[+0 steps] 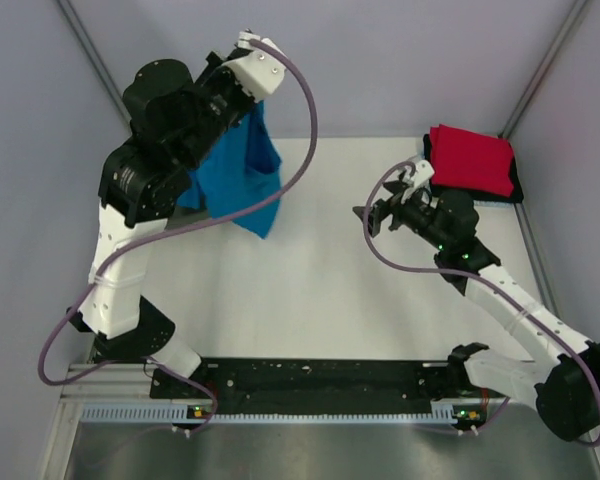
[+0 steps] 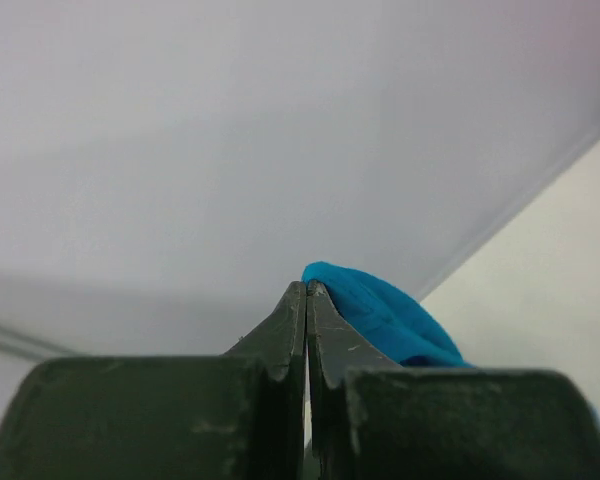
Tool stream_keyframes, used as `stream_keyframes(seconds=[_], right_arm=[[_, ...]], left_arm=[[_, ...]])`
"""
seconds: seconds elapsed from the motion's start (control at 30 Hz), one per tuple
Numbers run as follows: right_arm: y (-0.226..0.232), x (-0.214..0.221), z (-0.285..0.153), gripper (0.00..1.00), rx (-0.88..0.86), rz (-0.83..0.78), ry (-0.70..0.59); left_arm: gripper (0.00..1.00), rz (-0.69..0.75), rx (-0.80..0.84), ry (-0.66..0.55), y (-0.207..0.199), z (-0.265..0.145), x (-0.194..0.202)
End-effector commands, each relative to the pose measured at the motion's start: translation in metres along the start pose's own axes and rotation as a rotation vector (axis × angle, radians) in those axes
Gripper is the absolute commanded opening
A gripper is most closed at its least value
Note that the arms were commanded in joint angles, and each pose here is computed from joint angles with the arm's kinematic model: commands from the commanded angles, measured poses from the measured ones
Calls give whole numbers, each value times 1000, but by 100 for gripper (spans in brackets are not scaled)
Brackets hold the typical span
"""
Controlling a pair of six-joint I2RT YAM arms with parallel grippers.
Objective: Fold and stack the t-shirts
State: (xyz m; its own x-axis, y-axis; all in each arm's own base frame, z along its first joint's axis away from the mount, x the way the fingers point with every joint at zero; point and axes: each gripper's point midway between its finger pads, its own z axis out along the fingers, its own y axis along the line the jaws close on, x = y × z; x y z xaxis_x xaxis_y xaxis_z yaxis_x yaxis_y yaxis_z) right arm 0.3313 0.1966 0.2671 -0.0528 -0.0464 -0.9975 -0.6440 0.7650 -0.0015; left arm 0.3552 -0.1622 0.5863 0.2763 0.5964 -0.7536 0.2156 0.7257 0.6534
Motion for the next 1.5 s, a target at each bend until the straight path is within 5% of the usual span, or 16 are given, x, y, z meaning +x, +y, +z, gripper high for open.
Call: stream_keyframes(seconds=[0.0,0.17,0.37,0.4,0.5,0.53,0.6,0.73,0.9,0.97,1.27,1.47], right_arm=[[50,-75,-5,99,-189,-16,-186],[87,-100,-9,99,-300,-15,-267],[72,-55,6,99,-210,32,-141],[68,-39,9,98,-187,45,-98],[56,6,15,93,-119,75,39],[51,20,16,91,-86,86,89],[39,50,16,90,-6,115,195],[19,91,10,90,118,158,316],[11,115,6,90,156,211,383],[11,121,6,90,159,214,401],[7,126,6,91,178,210,422],[3,127,6,92,192,202,425]], left_arm=[[0,-94,278,-71,-65,-22,-25],[0,-226,599,-77,-145,-27,-24],[5,-236,844,94,-236,-18,40],[17,-235,865,120,-247,-17,52],[81,-258,896,220,-274,-12,100],[92,-270,873,259,-277,-6,118],[95,-284,820,346,-282,3,166],[84,-295,708,493,-274,14,252],[18,-216,582,715,-257,16,358],[0,-167,567,812,-257,10,398],[0,-66,450,1109,-221,-5,527],[0,-25,129,1214,-138,1,580]])
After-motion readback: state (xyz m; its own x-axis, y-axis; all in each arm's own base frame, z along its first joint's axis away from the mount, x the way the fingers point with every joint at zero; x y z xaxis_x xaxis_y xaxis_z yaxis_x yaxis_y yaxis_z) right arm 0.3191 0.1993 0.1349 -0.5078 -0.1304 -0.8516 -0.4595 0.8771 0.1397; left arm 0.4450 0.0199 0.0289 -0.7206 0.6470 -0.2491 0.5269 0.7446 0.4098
